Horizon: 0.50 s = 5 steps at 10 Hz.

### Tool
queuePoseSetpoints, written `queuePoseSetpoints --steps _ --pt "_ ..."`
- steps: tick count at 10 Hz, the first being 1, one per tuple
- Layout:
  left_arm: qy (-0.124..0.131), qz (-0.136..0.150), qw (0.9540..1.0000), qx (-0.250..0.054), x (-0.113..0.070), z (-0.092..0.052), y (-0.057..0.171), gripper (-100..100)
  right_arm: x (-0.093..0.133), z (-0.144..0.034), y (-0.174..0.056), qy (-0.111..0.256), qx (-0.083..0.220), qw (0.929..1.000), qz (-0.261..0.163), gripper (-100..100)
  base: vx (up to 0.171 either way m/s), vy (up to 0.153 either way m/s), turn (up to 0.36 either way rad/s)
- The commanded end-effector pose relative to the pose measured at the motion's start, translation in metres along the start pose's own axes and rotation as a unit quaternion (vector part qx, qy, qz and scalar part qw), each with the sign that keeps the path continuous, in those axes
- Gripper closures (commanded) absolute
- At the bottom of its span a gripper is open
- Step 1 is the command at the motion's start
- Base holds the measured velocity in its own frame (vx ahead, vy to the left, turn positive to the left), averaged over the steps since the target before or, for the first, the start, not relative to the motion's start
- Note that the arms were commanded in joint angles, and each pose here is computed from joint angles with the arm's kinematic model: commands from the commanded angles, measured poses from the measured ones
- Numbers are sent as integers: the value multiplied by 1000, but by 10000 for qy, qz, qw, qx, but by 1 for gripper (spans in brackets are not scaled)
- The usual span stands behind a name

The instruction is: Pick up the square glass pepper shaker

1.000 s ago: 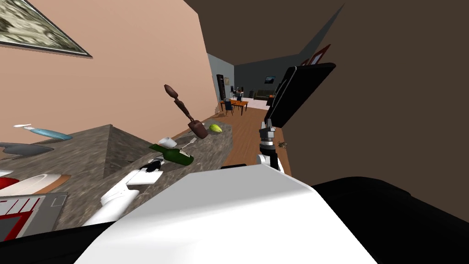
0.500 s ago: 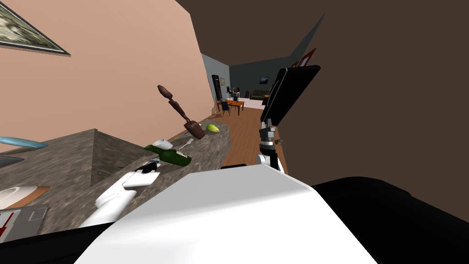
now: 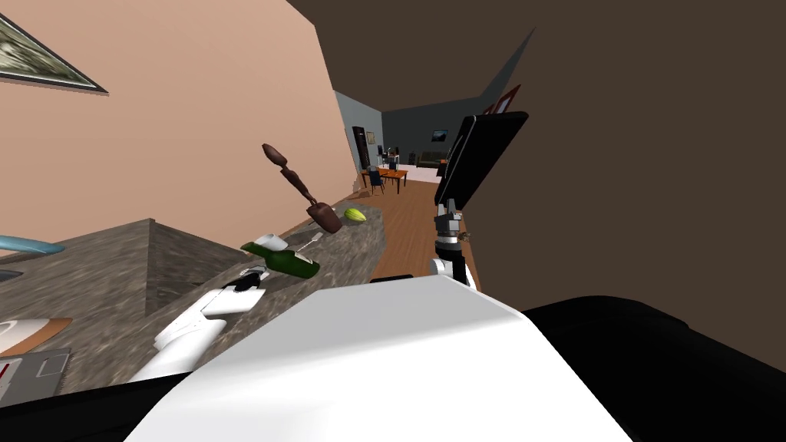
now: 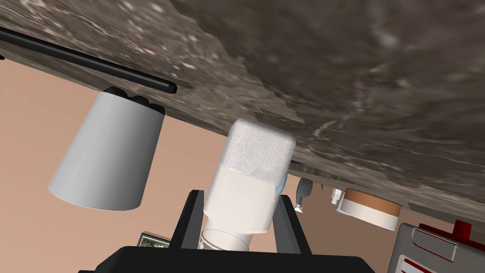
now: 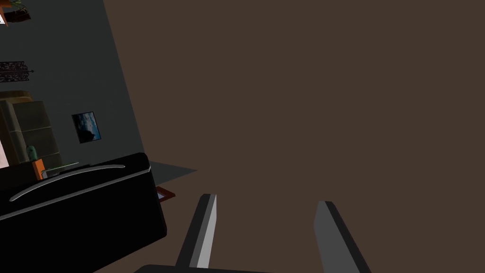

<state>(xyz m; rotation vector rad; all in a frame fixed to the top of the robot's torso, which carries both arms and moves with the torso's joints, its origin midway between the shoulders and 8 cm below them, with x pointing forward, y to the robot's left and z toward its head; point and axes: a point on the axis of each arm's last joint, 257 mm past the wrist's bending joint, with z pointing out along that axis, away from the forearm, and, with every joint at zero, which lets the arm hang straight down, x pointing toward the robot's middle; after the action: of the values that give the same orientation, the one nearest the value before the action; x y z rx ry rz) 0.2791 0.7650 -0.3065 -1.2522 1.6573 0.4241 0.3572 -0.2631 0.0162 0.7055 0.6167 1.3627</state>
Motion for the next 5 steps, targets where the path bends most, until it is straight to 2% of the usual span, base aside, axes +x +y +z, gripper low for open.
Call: queuePoseSetpoints --steps 1,3,4,5 --pt "0 0 10000 0 0 0 0 100 0 0 0 0 0 10000 0 0 0 0 -11" --pt "-3 2 10000 0 0 0 0 100 0 0 0 0 0 10000 0 0 0 0 0" --pt "-2 3 10000 -3 0 0 0 0 0 0 0 0 0 10000 0 0 0 0 0" --pt "57 104 9998 128 10 -6 -14 100 0 0 0 0 0 10000 0 0 57 28 307"
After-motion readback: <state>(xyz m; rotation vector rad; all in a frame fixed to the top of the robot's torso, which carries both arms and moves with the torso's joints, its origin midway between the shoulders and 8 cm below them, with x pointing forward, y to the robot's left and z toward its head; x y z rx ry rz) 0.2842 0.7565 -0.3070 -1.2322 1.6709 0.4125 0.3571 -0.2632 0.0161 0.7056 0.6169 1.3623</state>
